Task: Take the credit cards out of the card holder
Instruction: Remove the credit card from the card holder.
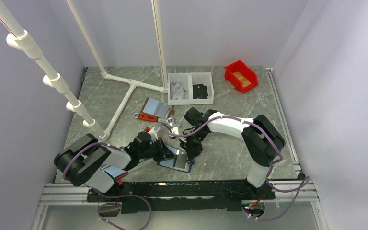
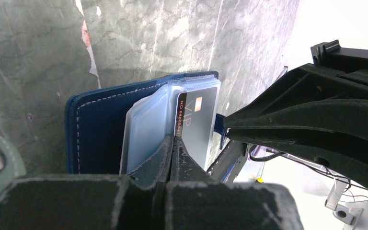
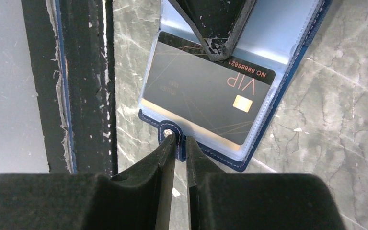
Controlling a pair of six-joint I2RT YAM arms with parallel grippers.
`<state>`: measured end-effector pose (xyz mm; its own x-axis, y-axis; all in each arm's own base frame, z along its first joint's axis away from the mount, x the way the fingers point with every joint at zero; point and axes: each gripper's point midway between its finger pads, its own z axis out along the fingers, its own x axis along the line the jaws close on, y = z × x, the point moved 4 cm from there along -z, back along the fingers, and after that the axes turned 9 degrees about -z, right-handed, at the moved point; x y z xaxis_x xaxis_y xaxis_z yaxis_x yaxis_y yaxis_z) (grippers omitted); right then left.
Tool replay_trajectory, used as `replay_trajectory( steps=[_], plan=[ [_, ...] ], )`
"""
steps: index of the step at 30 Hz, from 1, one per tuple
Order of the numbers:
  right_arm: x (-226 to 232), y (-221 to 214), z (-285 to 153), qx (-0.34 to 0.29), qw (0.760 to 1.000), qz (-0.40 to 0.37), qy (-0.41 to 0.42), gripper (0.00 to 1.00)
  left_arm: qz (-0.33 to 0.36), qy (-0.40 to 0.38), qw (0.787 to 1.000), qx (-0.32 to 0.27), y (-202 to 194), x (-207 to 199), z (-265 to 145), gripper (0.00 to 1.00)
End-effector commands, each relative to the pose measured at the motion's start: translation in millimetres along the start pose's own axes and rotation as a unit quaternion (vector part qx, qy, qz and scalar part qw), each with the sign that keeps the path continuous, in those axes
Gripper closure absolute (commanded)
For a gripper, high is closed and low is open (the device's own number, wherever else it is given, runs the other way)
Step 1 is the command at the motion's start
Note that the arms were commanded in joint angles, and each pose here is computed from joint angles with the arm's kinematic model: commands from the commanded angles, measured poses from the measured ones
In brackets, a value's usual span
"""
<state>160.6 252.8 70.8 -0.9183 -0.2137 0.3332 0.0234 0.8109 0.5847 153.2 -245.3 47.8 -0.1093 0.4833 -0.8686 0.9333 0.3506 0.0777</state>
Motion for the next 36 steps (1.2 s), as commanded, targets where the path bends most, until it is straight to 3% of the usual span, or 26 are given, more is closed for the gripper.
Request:
replay_trajectory(
  steps=[1, 32, 36],
  plan=[
    [-2, 6, 4, 0.001, 1.000, -0.013, -0.014, 0.84, 0.017, -0.029, 0.999, 0.000, 2, -13, 4, 1.00],
    [-9, -6, 15, 0.037, 0.999, 0.005, -0.024, 0.84, 0.041, 0.007, 0.999, -0.018, 0, -7, -20, 1.00],
    [-11, -7, 16, 0.042, 0.999, 0.010, -0.026, 0.84, 0.038, 0.008, 0.999, -0.016, -1, -5, -19, 0.86]
  ],
)
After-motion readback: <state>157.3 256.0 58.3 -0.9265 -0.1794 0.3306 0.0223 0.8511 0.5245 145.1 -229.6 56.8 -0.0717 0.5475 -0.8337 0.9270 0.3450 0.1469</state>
